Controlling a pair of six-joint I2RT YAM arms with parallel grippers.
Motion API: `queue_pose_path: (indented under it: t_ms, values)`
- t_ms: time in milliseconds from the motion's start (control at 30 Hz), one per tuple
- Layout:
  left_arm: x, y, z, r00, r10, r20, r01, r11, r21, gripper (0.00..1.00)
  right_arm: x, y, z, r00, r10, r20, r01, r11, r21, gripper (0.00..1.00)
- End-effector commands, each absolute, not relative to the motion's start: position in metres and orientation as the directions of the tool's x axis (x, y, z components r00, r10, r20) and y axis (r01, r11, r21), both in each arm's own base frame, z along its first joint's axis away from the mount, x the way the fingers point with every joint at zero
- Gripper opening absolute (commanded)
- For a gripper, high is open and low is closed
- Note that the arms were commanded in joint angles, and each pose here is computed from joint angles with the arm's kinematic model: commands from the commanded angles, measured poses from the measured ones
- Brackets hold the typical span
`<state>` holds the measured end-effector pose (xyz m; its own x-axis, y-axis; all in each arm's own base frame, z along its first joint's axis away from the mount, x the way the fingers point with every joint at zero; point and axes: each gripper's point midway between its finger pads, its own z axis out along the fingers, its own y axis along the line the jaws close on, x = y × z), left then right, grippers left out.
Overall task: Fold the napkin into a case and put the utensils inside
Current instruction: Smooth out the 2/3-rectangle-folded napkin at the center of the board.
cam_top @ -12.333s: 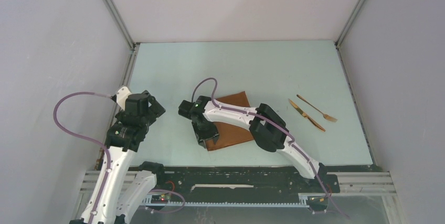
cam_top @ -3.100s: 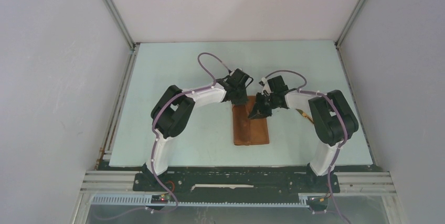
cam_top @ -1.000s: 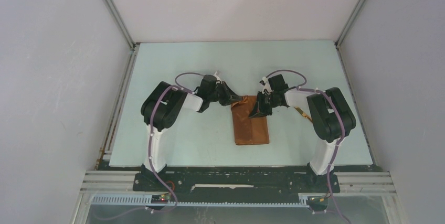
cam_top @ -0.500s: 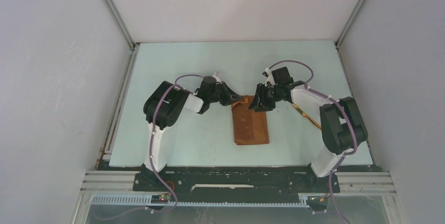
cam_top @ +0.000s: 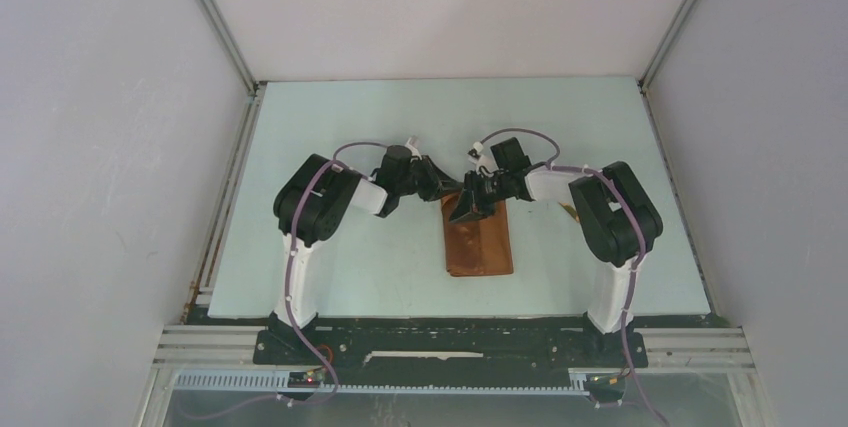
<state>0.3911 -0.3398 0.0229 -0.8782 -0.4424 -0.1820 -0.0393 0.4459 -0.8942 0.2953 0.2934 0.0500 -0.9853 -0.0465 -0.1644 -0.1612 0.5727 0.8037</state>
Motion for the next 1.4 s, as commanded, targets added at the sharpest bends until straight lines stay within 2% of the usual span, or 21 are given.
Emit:
queue_pose_path:
  t_ms: [0,167,333,400,433,533,633,833,900,1067,1167,1367]
  values:
    - [0.394,-0.340,0.045,-0.881,-0.417,-0.224,0.019,0.441,-0.897,0.22,0.300,0.294,0.047,-0.984,-0.038,-0.176,-0.168,0.540,0.825,0.17]
    - [0.387,-0.341,0.090,-0.883,-0.379,-0.276,0.104,0.415,-0.904,0.47,0.305,0.285,0.034,-0.987,-0.012,-0.159,-0.139,0.552,0.822,0.11]
    - [0.378,-0.334,0.113,-0.884,-0.369,-0.288,0.136,0.387,-0.912,0.54,0.307,0.280,0.027,-0.990,0.000,-0.143,-0.119,0.556,0.823,0.09]
    - [0.375,-0.333,0.108,-0.889,-0.367,-0.273,0.122,0.386,-0.914,0.47,0.306,0.280,0.026,-0.991,0.004,-0.136,-0.111,0.559,0.822,0.09]
    - [0.373,-0.333,0.105,-0.892,-0.369,-0.262,0.113,0.378,-0.919,0.38,0.306,0.279,0.026,-0.991,0.006,-0.134,-0.108,0.560,0.822,0.09]
    - [0.373,-0.334,0.085,-0.897,-0.386,-0.214,0.066,0.363,-0.930,0.24,0.306,0.280,0.027,-0.992,0.012,-0.129,-0.100,0.559,0.823,0.10]
    - [0.376,-0.336,0.069,-0.902,-0.388,-0.187,0.035,0.366,-0.930,0.15,0.311,0.282,0.032,-0.988,0.019,-0.153,-0.118,0.546,0.829,0.16]
    - [0.379,-0.332,0.037,-0.905,-0.405,-0.129,-0.039,0.382,-0.923,0.07,0.304,0.293,0.057,-0.977,-0.017,-0.214,-0.192,0.513,0.836,0.41]
    - [0.382,-0.328,0.031,-0.901,-0.417,-0.119,-0.057,0.388,-0.920,0.05,0.302,0.301,0.067,-0.971,-0.038,-0.238,-0.228,0.469,0.853,0.45]
    - [0.380,-0.325,0.016,-0.902,-0.424,-0.078,-0.106,0.394,-0.913,0.02,0.297,0.315,0.060,-0.976,-0.075,-0.205,-0.218,0.407,0.887,0.45]
    - [0.379,-0.324,0.012,-0.901,-0.430,-0.066,-0.122,0.395,-0.911,0.01,0.290,0.319,0.046,-0.983,-0.096,-0.159,-0.185,0.402,0.897,0.44]
    - [0.379,-0.322,0.006,-0.895,-0.444,-0.054,-0.144,0.400,-0.905,0.00,0.276,0.324,0.041,-0.983,-0.119,-0.139,-0.175,0.389,0.904,0.44]
